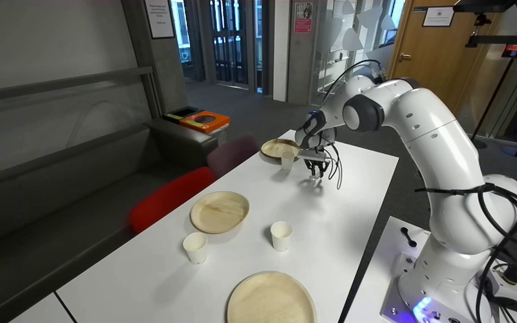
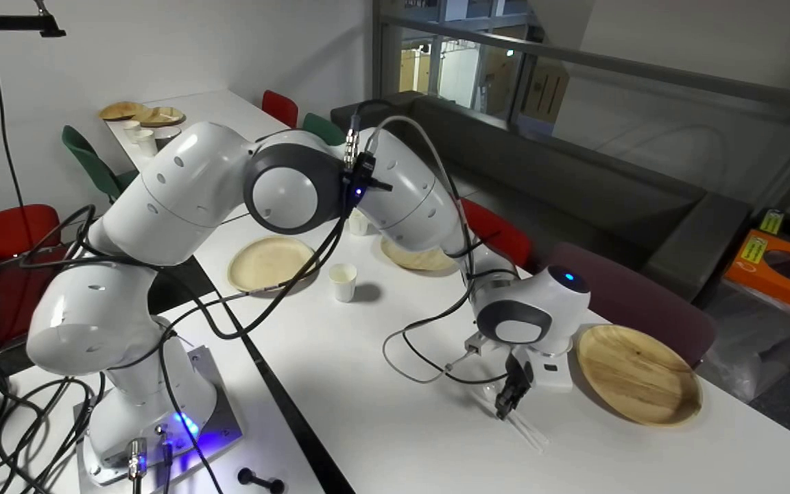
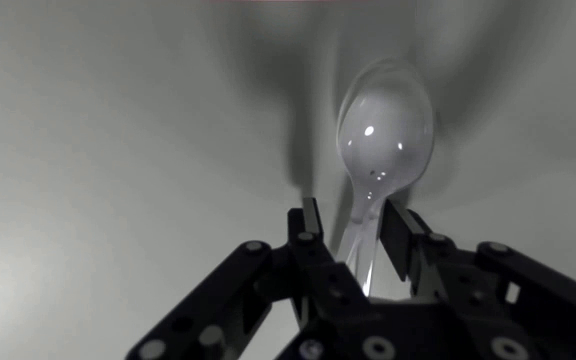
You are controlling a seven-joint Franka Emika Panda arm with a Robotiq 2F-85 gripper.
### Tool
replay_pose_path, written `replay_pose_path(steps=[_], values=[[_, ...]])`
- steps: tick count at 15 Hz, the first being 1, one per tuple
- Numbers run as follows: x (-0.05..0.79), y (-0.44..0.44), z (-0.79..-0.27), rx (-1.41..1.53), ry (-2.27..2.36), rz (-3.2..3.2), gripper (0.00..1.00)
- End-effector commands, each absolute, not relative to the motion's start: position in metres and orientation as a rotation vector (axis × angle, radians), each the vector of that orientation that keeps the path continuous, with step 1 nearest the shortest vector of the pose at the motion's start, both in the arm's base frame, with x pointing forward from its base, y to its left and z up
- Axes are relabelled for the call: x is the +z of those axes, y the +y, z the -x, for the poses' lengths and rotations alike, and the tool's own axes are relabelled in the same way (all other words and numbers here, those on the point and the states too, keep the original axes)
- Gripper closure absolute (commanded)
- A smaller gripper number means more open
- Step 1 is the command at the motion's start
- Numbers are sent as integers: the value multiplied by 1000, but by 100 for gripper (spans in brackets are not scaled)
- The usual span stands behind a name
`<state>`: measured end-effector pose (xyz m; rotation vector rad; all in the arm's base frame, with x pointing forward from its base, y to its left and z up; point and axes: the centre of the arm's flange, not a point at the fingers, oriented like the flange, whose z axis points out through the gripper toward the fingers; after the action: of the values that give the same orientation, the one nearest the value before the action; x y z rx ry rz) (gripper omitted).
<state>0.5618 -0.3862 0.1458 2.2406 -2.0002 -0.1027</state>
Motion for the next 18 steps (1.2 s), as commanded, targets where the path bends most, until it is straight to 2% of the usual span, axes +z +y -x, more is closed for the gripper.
replay_pose_path(steps=[1,3,4,9,11,16,17,18], values=[[152,-390,-564,-77,-1976,-2238,83],[151,-390,-563,-78,-1976,-2236,72],[151,-390,-563,-78,-1976,-2235,70],[153,-390,-562,-78,-1976,-2236,74],[153,-390,-562,-77,-1975,-2236,83],[155,-389,-562,-75,-1974,-2240,81],[155,-389,-562,-74,-1974,-2241,80],[156,-389,-562,-73,-1973,-2241,74]])
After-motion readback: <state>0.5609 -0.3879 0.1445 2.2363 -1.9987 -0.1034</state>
